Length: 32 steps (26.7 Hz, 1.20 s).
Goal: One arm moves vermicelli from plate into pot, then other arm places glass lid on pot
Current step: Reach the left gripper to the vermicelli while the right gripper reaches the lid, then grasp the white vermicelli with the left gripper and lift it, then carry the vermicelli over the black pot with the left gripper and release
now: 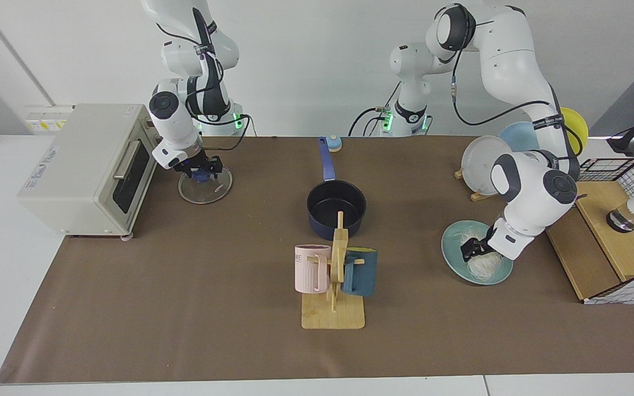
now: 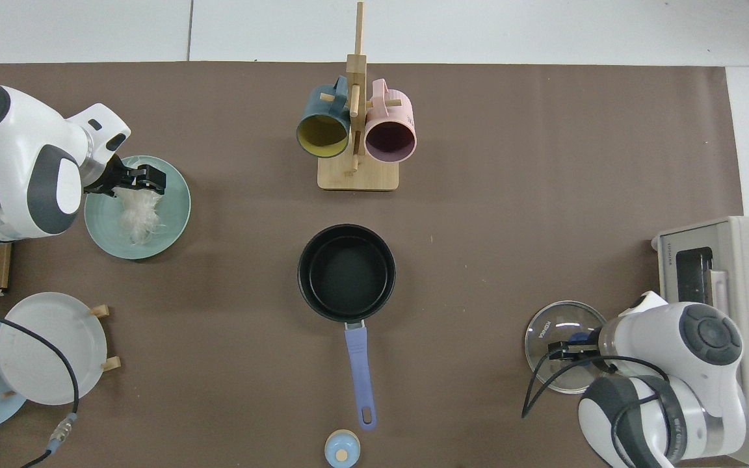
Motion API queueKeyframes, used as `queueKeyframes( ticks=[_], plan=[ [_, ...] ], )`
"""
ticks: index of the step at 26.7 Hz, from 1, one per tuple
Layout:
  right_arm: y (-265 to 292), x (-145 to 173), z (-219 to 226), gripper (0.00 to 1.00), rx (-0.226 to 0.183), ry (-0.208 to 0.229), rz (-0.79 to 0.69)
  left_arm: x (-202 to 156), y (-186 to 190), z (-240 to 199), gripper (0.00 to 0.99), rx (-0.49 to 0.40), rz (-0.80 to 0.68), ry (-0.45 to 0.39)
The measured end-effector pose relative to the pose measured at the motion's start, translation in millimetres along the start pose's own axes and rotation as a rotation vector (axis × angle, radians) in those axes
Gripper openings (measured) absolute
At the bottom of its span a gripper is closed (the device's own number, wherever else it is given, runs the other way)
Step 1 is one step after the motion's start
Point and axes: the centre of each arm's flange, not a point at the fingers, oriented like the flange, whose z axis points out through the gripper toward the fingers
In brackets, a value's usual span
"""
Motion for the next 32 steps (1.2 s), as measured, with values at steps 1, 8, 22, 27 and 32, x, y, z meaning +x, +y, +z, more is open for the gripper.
queueKeyframes(
  ticks=[1, 8, 22, 27, 32],
  plan=[
    [-0.1, 0.4, -1.4, 0.68, 0.001, 0.003, 0.000, -0.5, -0.1, 1.3, 0.956, 0.000, 0.000, -0.003],
    [1.3, 0.6, -0.4, 0.43, 0.001, 0.001, 0.005, -2.7, -5.9, -2.1, 0.537, -0.007, -0.023, -0.039],
    [-0.4, 16.1, -39.0, 0.43, 0.001, -0.004, 0.004, -12.6, 36.0, -117.4, 0.348, -0.019, -0.123, -0.032],
    [-1.3, 22.6, -66.8, 0.43, 0.004, 0.024, 0.003, -36.2, 96.3, -179.9, 0.348, -0.037, -0.147, 0.018],
    [-2.1, 29.8, -96.9, 0.43, 0.008, 0.055, 0.002, -58.2, 170.6, -203.2, 0.348, -0.039, -0.176, 0.043]
  ],
)
